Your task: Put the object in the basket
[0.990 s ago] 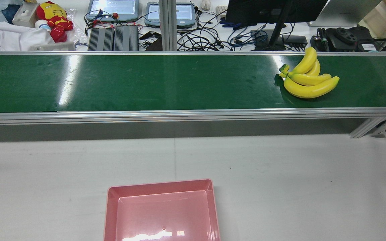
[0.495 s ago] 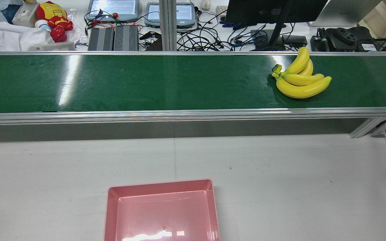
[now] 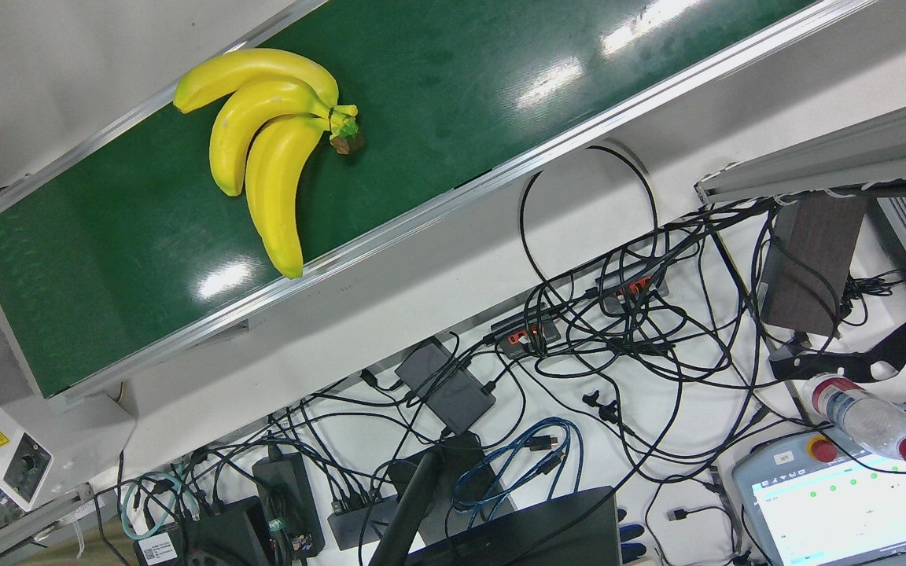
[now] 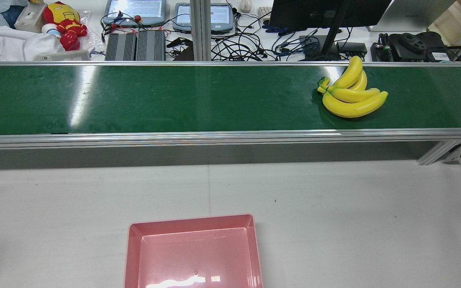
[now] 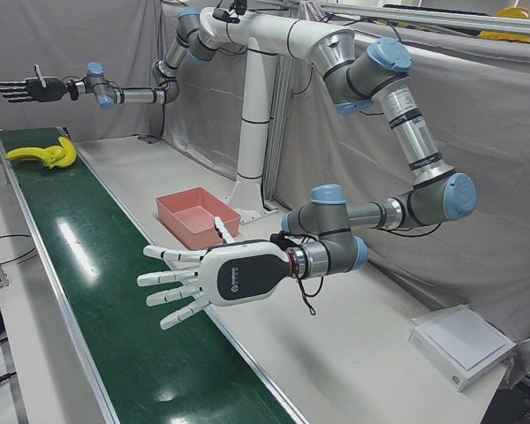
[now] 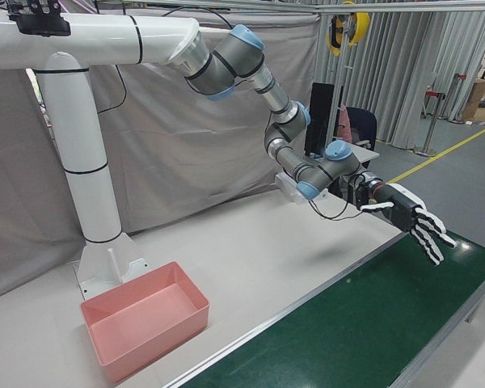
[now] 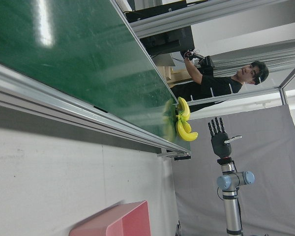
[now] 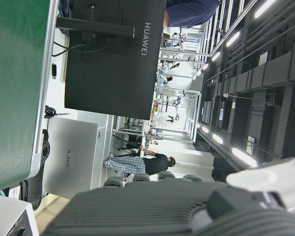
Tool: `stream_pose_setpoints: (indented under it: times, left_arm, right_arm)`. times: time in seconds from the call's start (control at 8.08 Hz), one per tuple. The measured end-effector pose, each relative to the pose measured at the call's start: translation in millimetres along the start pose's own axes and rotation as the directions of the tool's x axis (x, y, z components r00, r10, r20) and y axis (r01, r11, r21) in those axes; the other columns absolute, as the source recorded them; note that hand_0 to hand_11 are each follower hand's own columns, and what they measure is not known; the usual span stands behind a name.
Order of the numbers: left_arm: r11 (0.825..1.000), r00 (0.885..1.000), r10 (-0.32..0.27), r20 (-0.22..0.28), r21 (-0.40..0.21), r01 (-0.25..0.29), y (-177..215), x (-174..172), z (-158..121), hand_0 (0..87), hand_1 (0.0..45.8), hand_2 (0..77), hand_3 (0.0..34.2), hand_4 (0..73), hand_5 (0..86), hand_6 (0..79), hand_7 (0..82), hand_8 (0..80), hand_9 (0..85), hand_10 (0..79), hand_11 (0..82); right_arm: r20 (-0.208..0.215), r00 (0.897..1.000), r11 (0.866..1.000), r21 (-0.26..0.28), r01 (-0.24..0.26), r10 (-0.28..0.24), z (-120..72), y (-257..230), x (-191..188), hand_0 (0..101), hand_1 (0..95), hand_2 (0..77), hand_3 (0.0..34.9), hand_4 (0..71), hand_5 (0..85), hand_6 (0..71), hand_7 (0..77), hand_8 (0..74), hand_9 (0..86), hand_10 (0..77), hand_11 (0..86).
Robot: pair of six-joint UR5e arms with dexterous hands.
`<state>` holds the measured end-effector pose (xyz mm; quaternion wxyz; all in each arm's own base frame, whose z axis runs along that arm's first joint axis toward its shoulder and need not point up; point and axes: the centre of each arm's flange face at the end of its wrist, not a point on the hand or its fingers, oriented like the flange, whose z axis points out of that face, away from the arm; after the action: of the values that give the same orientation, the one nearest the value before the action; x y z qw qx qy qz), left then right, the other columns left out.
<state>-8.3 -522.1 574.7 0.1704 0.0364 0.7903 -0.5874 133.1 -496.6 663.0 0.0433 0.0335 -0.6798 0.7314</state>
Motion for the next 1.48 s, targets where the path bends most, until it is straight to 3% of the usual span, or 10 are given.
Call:
stream_pose_setpoints:
  times: [0.25,0.62,0.74,0.87,1.11,1.36,1.48]
  left_arm:
    - [1.000,1.000,-0.001,0.002,-0.013,0.001,6,-8,17,50.6,10.4,0.5,22.0,6.5,16.9,0.5,4.9,8.2,8.7,2.7,4.9]
    - [1.000,1.000,0.004,-0.003,0.001,-0.004,3,-8,16,51.9,10.9,0.5,21.0,0.5,18.0,0.5,4.9,9.3,8.7,1.1,4.4]
    - [1.000,1.000,0.003,-0.005,0.005,-0.003,2,-7,14,68.6,25.1,0.0,22.5,1.1,13.1,0.0,4.9,7.1,8.7,5.4,12.0]
    - [1.000,1.000,0.000,-0.003,0.011,0.000,1,-8,13,76.2,27.3,0.0,23.8,1.1,13.6,0.5,4.9,5.4,7.6,6.5,13.1]
    - [0.999,0.999,-0.046,-0.014,0.029,0.046,-9,-9,11,65.9,20.7,0.0,23.1,5.5,14.7,0.5,5.4,9.3,11.4,4.9,10.4]
    - [0.990,0.990,-0.133,-0.042,0.044,0.135,-31,-16,8,64.2,21.8,0.0,20.8,5.5,15.8,0.5,6.0,8.7,11.4,3.3,9.3]
    - [0.988,0.988,-0.146,-0.048,0.043,0.149,-34,-17,9,63.5,21.8,0.0,20.6,4.9,16.9,0.5,6.0,9.3,11.4,4.4,9.3]
  right_arm:
    - [0.000,1.000,1.000,0.000,0.000,0.000,0.0,0,0,0,0.0,1.1,0.0,0.0,0.0,0.0,0.5,0.0,0.0,0.0,0.0]
    - [0.000,1.000,1.000,-0.001,0.000,0.000,0.1,0,0,0,0.0,0.5,0.0,0.0,0.0,0.0,0.5,0.0,0.0,0.0,0.0]
    - [0.000,1.000,1.000,-0.001,0.000,0.000,0.1,0,0,0,0.0,0.5,0.0,0.0,0.0,0.0,0.5,0.0,0.0,0.0,0.0]
    - [0.000,1.000,1.000,0.000,0.000,0.000,0.1,0,0,0,0.0,0.5,0.0,0.0,0.0,0.0,0.5,0.0,0.0,0.0,0.0]
    - [0.000,1.000,1.000,0.000,0.000,0.000,0.1,0,0,0,0.0,0.5,0.0,0.0,0.0,0.0,0.5,0.0,0.0,0.0,0.0]
    - [0.000,1.000,1.000,-0.001,0.000,0.000,0.1,0,0,0,0.0,0.5,0.0,0.0,0.0,0.0,0.5,0.0,0.0,0.0,0.0]
    - [0.000,1.000,1.000,-0.001,0.000,0.000,0.1,0,0,0,0.0,0.5,0.0,0.0,0.0,0.0,0.5,0.0,0.0,0.0,0.0]
